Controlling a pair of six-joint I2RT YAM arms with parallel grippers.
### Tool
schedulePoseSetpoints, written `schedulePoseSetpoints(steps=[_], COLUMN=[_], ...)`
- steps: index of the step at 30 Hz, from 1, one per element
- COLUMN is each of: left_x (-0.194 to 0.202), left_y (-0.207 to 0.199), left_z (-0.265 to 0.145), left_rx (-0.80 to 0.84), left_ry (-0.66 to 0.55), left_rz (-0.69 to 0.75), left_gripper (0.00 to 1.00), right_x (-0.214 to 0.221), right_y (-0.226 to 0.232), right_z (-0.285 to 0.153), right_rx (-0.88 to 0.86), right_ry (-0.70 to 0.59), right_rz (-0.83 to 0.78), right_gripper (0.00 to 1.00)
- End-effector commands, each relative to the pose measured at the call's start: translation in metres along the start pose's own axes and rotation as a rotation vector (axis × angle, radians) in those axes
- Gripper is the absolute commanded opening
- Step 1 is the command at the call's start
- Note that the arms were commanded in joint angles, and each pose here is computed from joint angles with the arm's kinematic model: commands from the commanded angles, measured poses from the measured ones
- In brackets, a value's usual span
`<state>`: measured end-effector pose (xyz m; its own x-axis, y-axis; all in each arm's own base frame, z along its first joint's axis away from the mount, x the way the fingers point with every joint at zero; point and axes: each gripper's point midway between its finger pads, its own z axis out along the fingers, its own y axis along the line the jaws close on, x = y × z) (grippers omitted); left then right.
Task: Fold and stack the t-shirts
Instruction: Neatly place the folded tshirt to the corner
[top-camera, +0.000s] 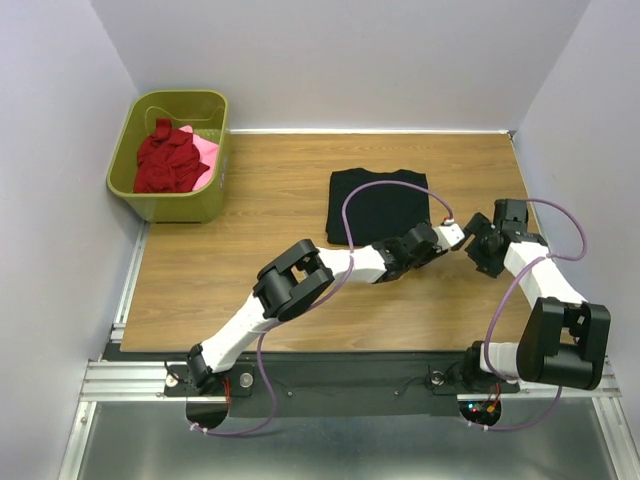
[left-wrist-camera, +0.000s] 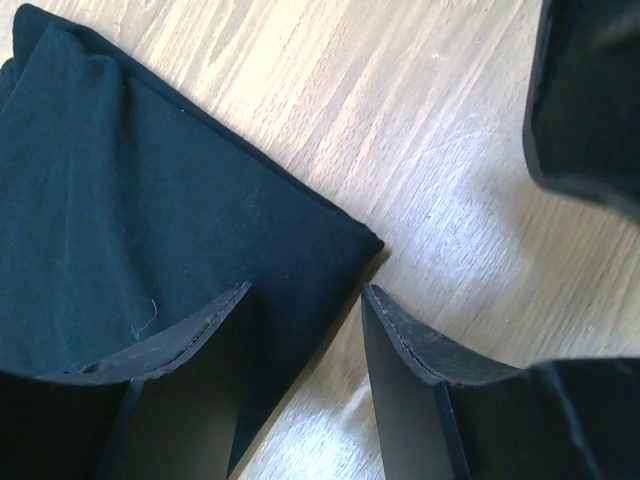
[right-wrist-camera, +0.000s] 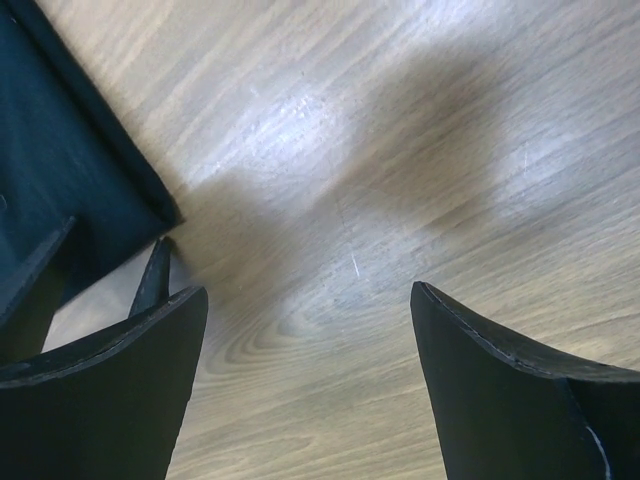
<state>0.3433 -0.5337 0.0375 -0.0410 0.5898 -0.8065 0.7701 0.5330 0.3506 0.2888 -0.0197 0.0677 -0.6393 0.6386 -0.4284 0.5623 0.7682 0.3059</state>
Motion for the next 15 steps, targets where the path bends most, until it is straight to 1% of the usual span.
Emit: schedulePoseSetpoints(steps=[1, 2, 3, 5, 6, 8, 9, 11, 12, 15], left_x=[0.068, 0.070, 0.071, 0.072, 0.068, 0.068, 0.068, 0.066, 0.065, 0.057], left_y=[0.015, 0.021, 0.024, 0.034, 0.037, 0.041, 0.042, 0.043, 0.047, 0.048], left_z=[-0.009, -0.010, -0.012, -0.012, -0.014, -0.015, -0.018, -0.023, -0.031, -0.042], left_rx=[0.013, 0.005, 0.003, -0.004, -0.007, -0.007, -0.005, 0.001, -0.001, 0.011], left_ry=[0.190, 0.194, 0.196, 0.196, 0.190, 0.189, 0.189, 0.188, 0.186, 0.161], left_rz=[0.015, -0.008, -0.019, -0.039, -0.045, -0.049, -0.046, -0.047, -0.056, -0.077], left_gripper=[0.57, 0.54, 0.48, 0.40, 0.27, 0.18, 0.10, 0.02, 0.00, 0.00], right_x=[-0.027, -0.028, -0.028, -0.028, -0.028, -0.030, -0.030, -0.033, -0.035, -0.036], right_y=[0.019, 0.019, 0.019, 0.020, 0.021, 0.025, 0.026, 0.036, 0.047, 0.064], right_z=[-0.010, -0.011, -0.010, -0.011, -0.010, -0.009, -0.009, -0.009, -0.009, -0.002], right_rx=[-0.050, -0.051, -0.052, -0.055, -0.058, -0.070, -0.076, -0.121, -0.174, -0.241], right_ry=[-0.069, -0.070, -0.068, -0.068, -0.064, -0.059, -0.055, -0.052, -0.047, -0.007], right_rz=[0.006, 0.008, 0.006, 0.004, 0.001, -0.001, -0.001, 0.004, 0.011, 0.045], right_gripper=[0.88, 0.88, 0.88, 0.88, 0.88, 0.88, 0.88, 0.88, 0.88, 0.92])
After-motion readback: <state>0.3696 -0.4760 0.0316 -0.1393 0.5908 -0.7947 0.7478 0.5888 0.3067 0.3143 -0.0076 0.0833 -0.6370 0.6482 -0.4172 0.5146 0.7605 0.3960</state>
